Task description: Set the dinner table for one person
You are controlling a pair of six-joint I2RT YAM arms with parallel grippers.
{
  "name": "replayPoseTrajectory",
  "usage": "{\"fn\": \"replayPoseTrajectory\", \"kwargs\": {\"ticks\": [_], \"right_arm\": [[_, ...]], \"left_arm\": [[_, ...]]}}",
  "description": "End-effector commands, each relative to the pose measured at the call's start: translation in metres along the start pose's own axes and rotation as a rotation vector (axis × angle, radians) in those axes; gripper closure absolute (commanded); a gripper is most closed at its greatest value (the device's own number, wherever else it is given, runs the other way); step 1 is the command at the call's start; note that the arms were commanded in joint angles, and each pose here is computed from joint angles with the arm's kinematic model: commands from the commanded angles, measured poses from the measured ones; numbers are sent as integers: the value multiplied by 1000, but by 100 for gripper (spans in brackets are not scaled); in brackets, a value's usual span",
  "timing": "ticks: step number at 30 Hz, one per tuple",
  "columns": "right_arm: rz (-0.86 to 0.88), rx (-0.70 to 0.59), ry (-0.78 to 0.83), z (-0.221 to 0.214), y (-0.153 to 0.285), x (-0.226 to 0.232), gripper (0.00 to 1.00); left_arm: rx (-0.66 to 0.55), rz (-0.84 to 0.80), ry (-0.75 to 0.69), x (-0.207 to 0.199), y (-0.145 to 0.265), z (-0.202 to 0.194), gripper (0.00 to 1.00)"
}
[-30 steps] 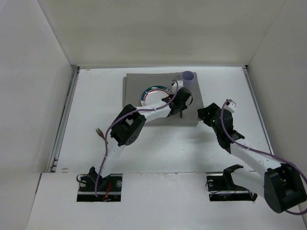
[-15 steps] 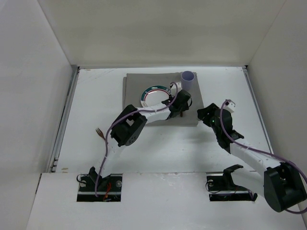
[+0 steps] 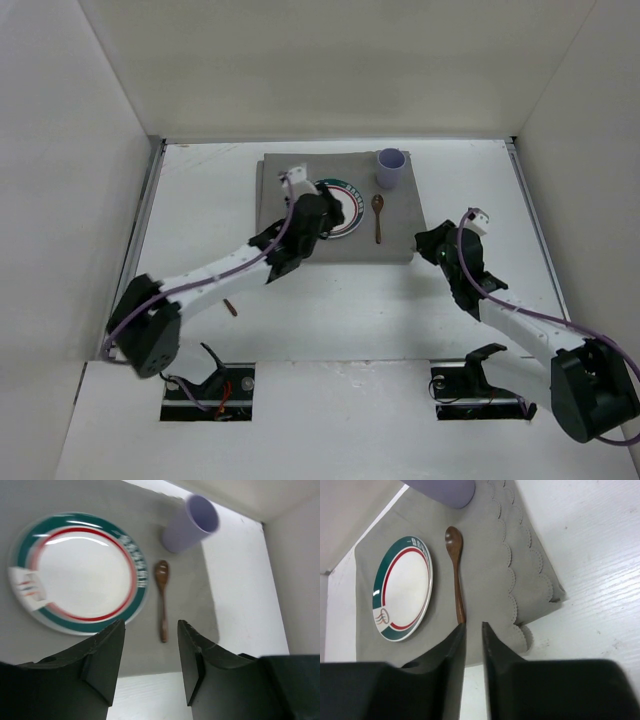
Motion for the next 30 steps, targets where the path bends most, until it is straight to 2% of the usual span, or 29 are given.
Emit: {"fn": "replayPoseTrajectory", "kwargs": {"ticks": [1,7,12,22,30], "right_arm": [[64,-18,11,4,-1,15,79],[71,3,26,-3,-6,18,76],[89,15,41,-6,-8,20,67],[143,74,63,-13,-10,30,63],[150,65,72,-12,-9,32,61]], "left_arm": [[-74,213,-4,68,29,2,57],[-41,591,62,186,105,-7,58],[-11,744,122,237,136,-21,60],[84,832,175,260,127,-39,64],[104,836,238,269,116,-47,65]]}}
Point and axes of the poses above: each gripper's point midway between its finger pads, its own y axis back along the fingers, its own x axis along the line the jaws close on, z = x × y, the point moved 10 cm from there along y, back along the fingers, and after that the axes turned 2 degrees about y, right-handed, at the moved point
